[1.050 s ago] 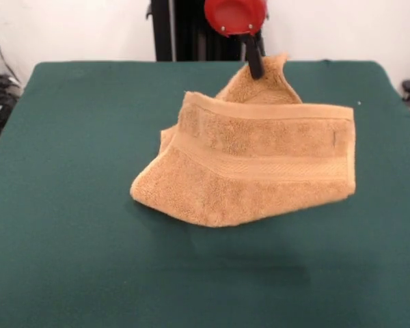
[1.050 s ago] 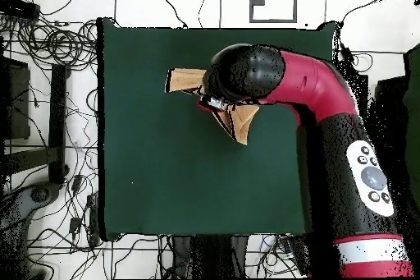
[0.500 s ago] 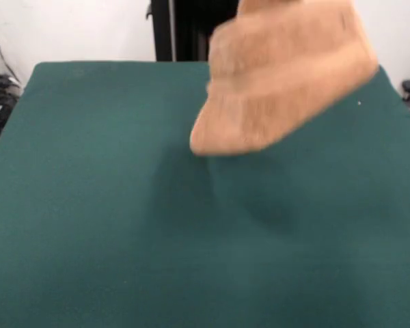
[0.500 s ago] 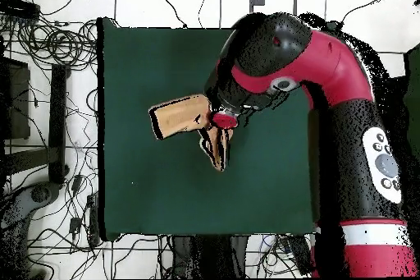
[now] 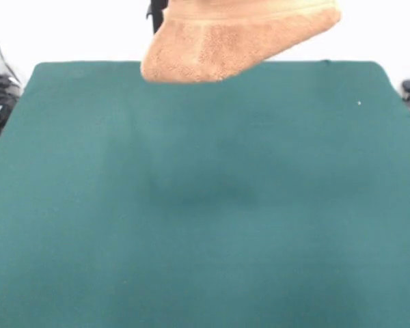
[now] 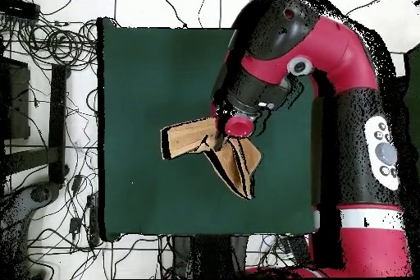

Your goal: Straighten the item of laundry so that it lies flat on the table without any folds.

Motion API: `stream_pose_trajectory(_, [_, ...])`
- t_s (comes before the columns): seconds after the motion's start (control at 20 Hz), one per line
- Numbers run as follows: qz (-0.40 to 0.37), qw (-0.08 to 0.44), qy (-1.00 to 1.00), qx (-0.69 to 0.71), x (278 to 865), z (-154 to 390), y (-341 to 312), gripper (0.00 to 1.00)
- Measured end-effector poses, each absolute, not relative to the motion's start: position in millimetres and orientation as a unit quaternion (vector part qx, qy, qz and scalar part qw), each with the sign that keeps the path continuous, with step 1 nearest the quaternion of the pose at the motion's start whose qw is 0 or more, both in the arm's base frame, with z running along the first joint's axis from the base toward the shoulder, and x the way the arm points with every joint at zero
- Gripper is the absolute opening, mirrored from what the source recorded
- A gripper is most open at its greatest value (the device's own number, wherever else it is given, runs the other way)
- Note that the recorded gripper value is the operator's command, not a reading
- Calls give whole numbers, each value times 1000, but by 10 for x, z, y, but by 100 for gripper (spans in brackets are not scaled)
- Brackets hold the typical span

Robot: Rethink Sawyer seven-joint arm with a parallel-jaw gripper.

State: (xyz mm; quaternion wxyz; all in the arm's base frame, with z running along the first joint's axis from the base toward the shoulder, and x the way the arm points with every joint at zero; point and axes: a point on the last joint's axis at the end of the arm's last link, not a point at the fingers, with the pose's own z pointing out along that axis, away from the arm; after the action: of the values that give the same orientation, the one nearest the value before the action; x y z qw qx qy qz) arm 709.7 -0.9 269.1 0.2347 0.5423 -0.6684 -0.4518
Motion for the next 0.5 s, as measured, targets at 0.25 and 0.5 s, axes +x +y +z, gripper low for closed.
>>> stream_pose_trajectory(0.25, [-467,248,-656,538,7127,2560,17,0])
stream_pose_trajectory(0.5, [-482,268,-642,532,7089,2467,15,0])
